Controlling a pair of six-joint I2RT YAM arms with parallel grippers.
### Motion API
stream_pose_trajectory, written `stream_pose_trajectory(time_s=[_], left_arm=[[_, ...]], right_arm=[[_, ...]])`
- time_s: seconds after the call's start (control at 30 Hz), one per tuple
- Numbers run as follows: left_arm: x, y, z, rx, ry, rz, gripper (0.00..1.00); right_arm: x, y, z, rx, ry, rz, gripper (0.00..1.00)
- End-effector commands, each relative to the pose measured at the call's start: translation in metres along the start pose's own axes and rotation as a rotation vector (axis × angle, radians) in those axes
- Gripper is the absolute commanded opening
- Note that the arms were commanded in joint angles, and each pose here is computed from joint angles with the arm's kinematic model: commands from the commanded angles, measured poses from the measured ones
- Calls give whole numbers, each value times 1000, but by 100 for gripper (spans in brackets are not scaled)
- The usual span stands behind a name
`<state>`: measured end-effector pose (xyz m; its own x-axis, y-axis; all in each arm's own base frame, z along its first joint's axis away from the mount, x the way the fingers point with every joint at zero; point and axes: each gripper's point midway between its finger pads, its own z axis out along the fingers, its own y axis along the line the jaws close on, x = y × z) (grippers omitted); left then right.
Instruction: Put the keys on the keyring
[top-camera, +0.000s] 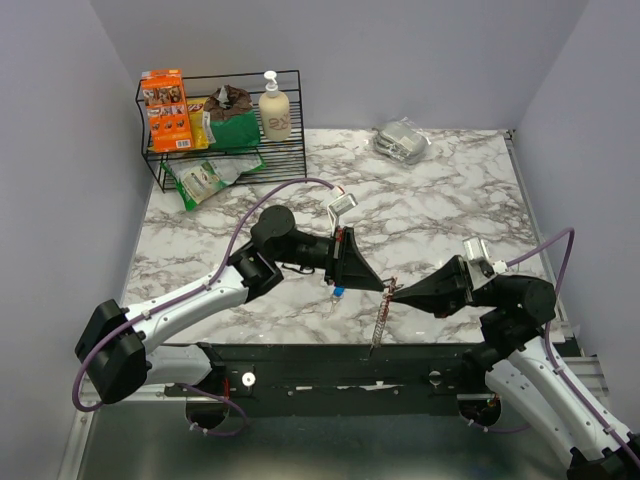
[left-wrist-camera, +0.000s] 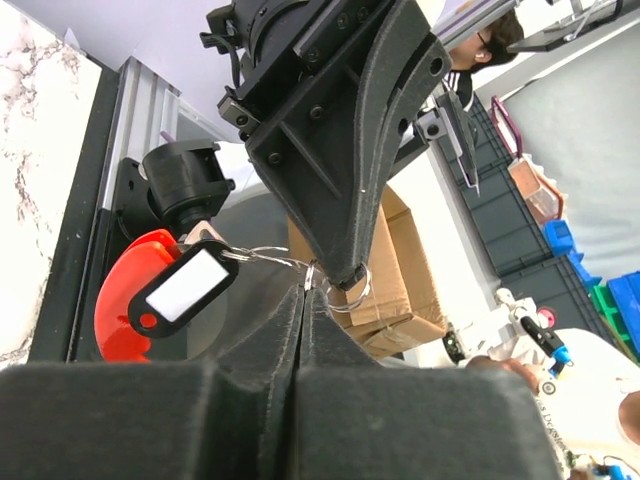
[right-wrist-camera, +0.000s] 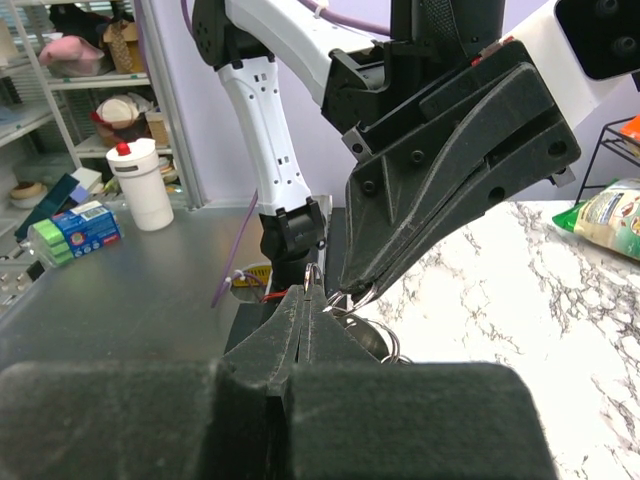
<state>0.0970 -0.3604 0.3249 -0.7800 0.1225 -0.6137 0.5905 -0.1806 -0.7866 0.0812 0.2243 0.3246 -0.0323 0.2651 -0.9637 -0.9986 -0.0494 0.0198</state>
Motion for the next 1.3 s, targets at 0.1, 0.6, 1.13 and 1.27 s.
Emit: stream_pose_trajectory(time_s=[0.1, 0.6, 1.13, 1.27], left_arm=[[-15, -12, 0, -22, -3, 173, 0], [-19, 29, -19, -372, 157, 323, 0], [9, 35, -26, -523, 441, 504, 0], [12, 30, -19, -501, 458, 517, 0]], right_arm=[[-10, 3, 1, -2, -11, -40, 0], [4, -14, 2, 50, 62, 18, 27], [-7, -46, 0, 220, 97, -55, 70], [0, -48, 3, 187, 143, -39, 62]])
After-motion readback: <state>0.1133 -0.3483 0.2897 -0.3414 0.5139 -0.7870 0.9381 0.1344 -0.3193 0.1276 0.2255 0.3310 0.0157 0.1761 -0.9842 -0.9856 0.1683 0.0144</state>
